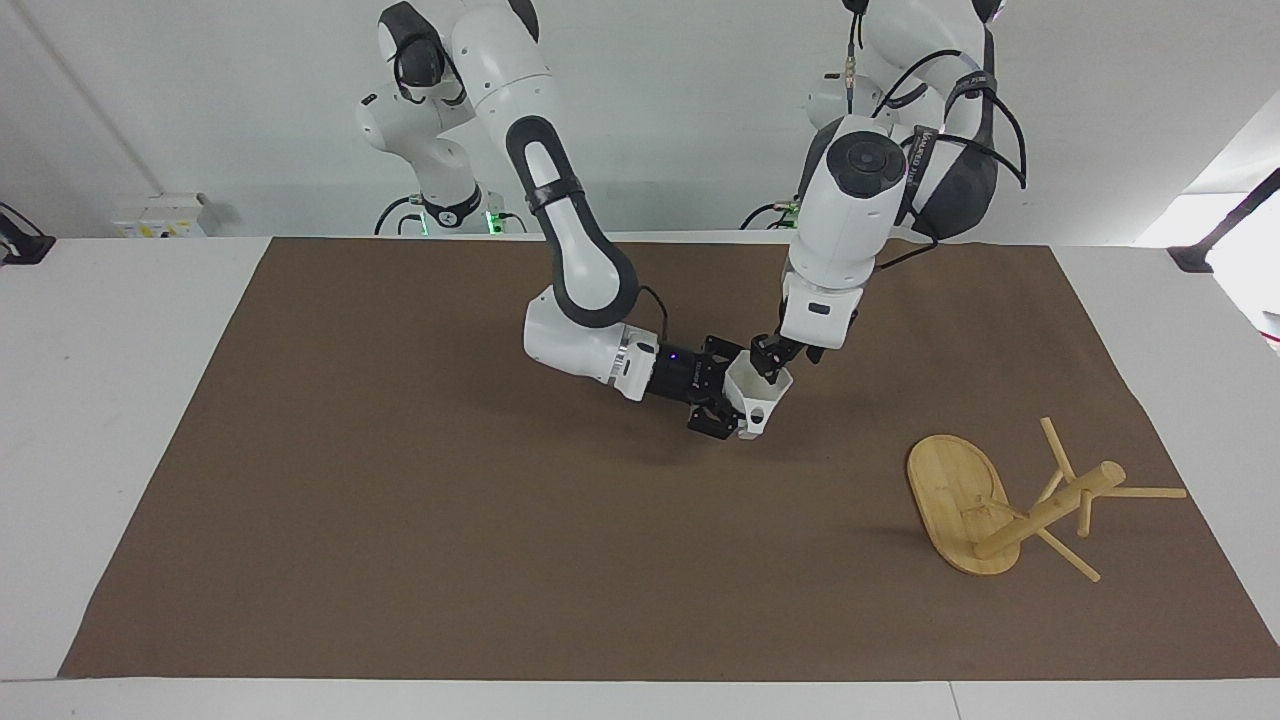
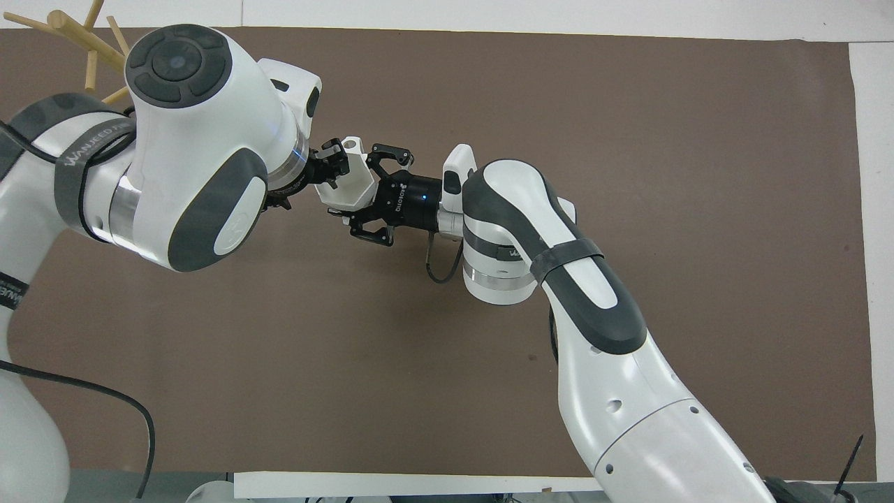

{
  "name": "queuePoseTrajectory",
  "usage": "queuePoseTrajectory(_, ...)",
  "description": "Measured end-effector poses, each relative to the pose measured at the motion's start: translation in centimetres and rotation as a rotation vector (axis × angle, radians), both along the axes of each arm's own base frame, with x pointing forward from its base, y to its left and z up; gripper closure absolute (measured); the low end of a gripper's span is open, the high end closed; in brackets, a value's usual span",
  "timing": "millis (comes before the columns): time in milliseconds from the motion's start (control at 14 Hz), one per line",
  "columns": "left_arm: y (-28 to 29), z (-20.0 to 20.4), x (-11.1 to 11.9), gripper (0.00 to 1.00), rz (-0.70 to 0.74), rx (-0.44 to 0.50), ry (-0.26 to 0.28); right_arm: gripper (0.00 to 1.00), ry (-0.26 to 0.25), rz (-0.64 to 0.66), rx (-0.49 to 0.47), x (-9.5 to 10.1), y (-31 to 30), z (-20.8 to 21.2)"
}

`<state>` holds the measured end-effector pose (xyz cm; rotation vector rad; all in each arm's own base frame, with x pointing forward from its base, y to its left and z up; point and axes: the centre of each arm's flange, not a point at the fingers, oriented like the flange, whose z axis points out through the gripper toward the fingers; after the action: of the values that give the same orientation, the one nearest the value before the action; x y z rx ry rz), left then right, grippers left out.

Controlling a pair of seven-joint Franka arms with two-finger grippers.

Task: Hang cup on rack
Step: 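Grasp the mug with the left gripper from the right gripper, then open the right gripper and withdraw while the left gripper pulls mug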

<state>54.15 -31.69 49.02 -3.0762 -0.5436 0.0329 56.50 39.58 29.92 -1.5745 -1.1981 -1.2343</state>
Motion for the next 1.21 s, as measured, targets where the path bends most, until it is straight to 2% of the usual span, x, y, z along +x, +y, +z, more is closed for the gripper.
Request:
queuePoseTrajectory(286, -0.5, 0.1, 0.0, 0.94, 0.011, -0.036, 0.000, 0.22, 0.001, 0.004, 0.000, -0.2, 0.2, -0.1)
queuePoseTrajectory(357, -0.5, -0.1, 0.0, 0.97, 0.015, -0.042, -0.005, 0.22, 0.003, 0.000, 0.000, -0.1, 0.0, -0.2)
queuePoseTrajectory(714, -0.8, -0.5, -0.1, 0.97, 0.023, -0.060, -0.017, 0.22, 0.004, -0.006, -0.007, 0.0, -0.5, -0.5)
queuePoseTrajectory(786, -1.0, -0.5, -0.2, 0.97, 0.025, -0.063, -0.015, 0.16, 0.004, -0.009, -0.007, 0.1, -0.6, -0.5)
queuePoseTrajectory(857, -1.1, -0.6, -0.2, 0.97, 0.041, -0.063, -0.015, 0.04, 0.002, -0.010, -0.005, 0.2, -0.7, -0.3)
queuePoseTrajectory(929, -1.0, -0.7, -0.3, 0.97, 0.050, -0.062, -0.014, 0.00, 0.000, -0.011, -0.004, 0.2, -0.7, -0.2)
queuePoseTrajectory(1214, -1.0, -0.8, -0.2, 0.97, 0.065, -0.062, -0.015, 0.00, -0.003, -0.011, -0.001, 0.2, -0.7, 0.1)
